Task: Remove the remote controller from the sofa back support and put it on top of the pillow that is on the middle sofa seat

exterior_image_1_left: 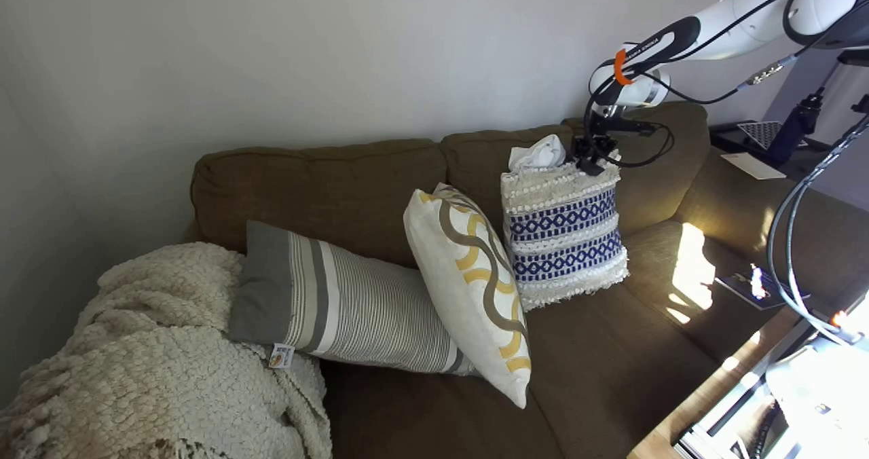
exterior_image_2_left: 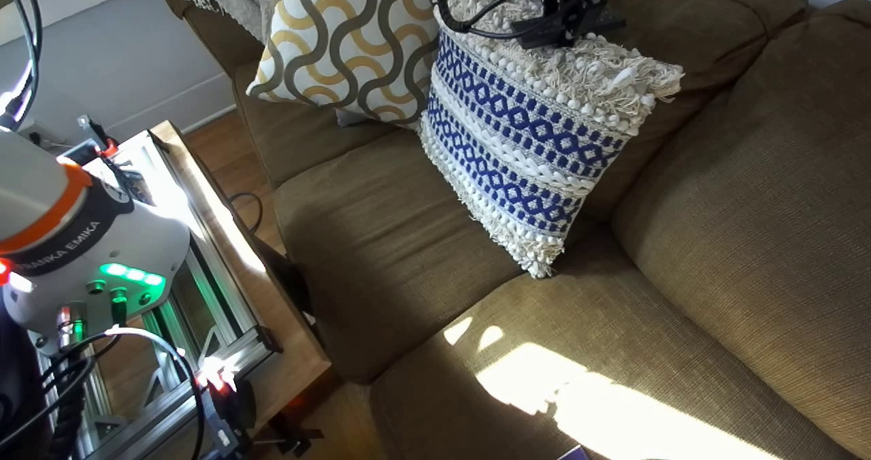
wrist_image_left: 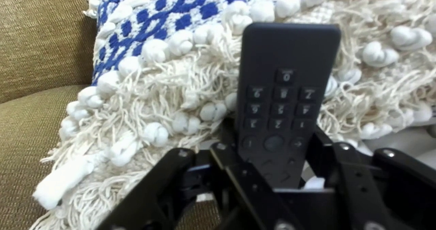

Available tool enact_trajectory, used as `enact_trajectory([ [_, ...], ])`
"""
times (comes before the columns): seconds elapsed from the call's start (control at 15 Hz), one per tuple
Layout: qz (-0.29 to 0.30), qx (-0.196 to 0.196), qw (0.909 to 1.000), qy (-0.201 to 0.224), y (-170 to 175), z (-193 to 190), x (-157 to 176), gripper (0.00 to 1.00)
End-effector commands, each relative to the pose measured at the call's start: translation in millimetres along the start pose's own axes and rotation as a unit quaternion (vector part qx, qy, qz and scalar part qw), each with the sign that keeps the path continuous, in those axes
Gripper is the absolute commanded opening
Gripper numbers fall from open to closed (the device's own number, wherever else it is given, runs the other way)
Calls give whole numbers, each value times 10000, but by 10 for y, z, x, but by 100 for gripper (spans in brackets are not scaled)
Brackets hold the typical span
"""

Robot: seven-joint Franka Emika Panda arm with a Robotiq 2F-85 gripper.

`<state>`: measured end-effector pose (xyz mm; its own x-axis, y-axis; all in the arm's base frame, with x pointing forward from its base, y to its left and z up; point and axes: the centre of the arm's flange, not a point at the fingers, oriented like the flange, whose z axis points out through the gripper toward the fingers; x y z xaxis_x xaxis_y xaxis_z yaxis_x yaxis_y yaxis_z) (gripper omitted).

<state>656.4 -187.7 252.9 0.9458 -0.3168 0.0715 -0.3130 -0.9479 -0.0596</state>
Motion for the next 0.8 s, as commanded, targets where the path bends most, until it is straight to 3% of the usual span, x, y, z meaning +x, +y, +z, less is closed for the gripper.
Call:
enact_trajectory([
  [0.0, 29, 45, 9999, -113, 9, 104, -82, 26],
  [0.07, 42, 34, 9999, -107, -1, 89, -103, 26],
  [0.13, 36, 32, 9999, -111, -7, 73, -118, 38],
  [0.2, 17, 29, 9999, -116, -12, 40, -134, 76],
  [0.27, 25, 20, 10000, -78, -13, 9, -142, 77],
  [0.47, 64, -47, 10000, 44, 5, -202, -199, 99],
  [0.6, 126, -117, 9996, 212, 42, -460, -283, 100],
  [0.73, 173, -20, 9975, 679, 96, -816, -421, 100],
])
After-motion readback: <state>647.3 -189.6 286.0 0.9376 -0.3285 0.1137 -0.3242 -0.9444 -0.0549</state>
